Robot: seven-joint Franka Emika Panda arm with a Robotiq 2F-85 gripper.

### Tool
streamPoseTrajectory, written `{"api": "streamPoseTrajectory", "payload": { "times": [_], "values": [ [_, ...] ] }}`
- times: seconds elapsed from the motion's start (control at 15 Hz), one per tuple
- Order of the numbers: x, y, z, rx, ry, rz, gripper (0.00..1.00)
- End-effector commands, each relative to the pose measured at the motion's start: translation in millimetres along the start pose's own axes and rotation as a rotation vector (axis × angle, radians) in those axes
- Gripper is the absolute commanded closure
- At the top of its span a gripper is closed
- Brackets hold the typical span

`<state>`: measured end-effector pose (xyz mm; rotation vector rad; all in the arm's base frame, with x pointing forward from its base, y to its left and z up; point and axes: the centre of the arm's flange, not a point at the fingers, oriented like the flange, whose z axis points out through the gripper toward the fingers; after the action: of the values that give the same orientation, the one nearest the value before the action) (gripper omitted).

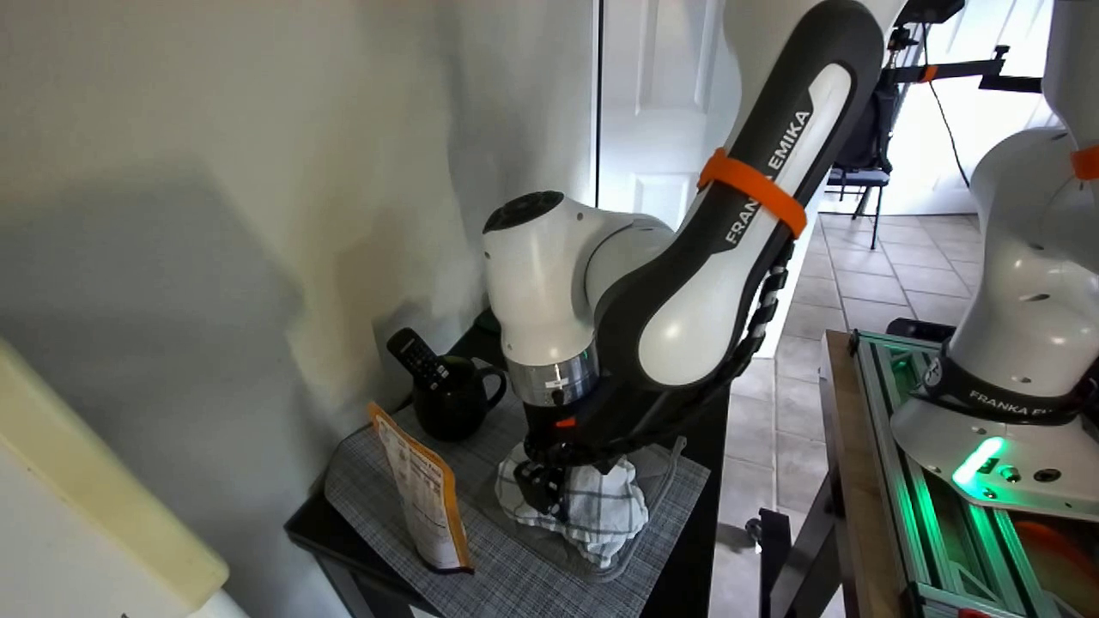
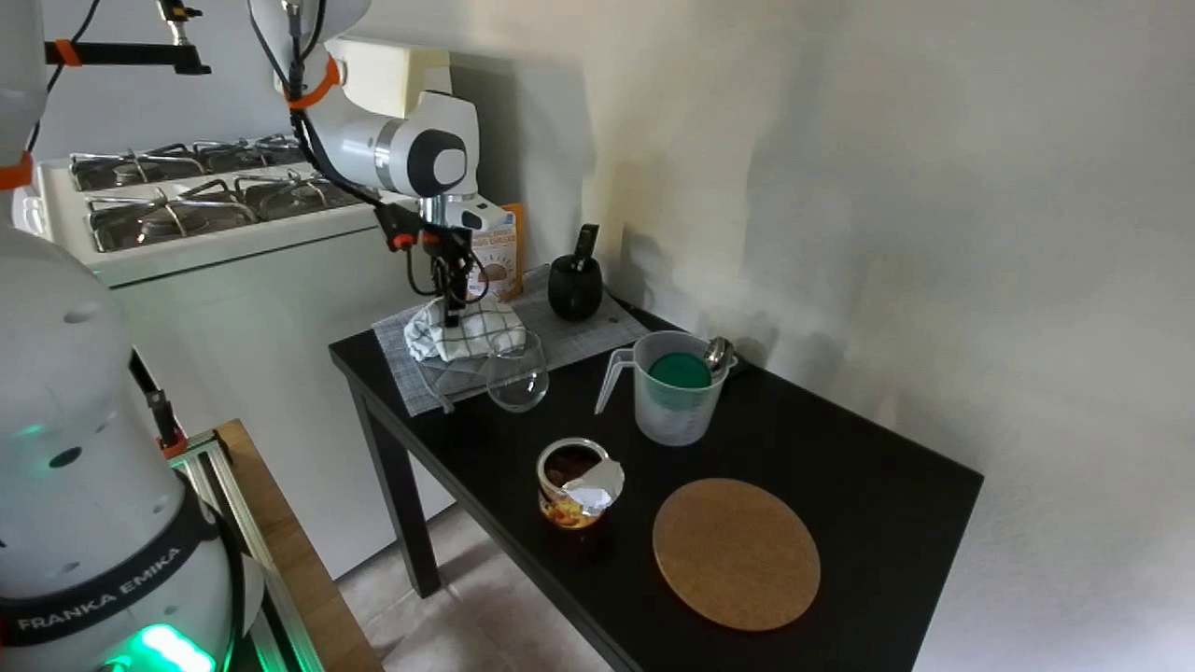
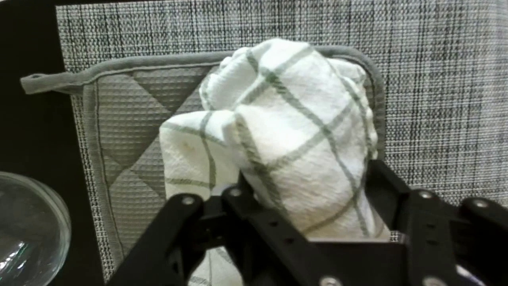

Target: Move the cloth to the right

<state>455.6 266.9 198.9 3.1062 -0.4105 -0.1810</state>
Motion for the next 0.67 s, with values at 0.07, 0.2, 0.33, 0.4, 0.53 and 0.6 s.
{"api": "streamPoseTrajectory", "payload": {
  "times": [0.07, 0.2, 0.33, 0.4, 0.53, 0.6],
  "values": [
    [4, -8, 1, -0.055, 0.019, 0.054, 0.65],
    [3, -4, -6, -0.06, 0.026, 0.071, 0.81],
    [1, 0, -12, -0.069, 0.023, 0.082, 0.96],
    [0, 2, -15, -0.076, 0.019, 0.088, 0.99],
    [-1, 9, -22, -0.093, 0.005, 0.107, 0.98],
    [-3, 13, -27, -0.092, -0.003, 0.111, 0.97]
  ]
}}
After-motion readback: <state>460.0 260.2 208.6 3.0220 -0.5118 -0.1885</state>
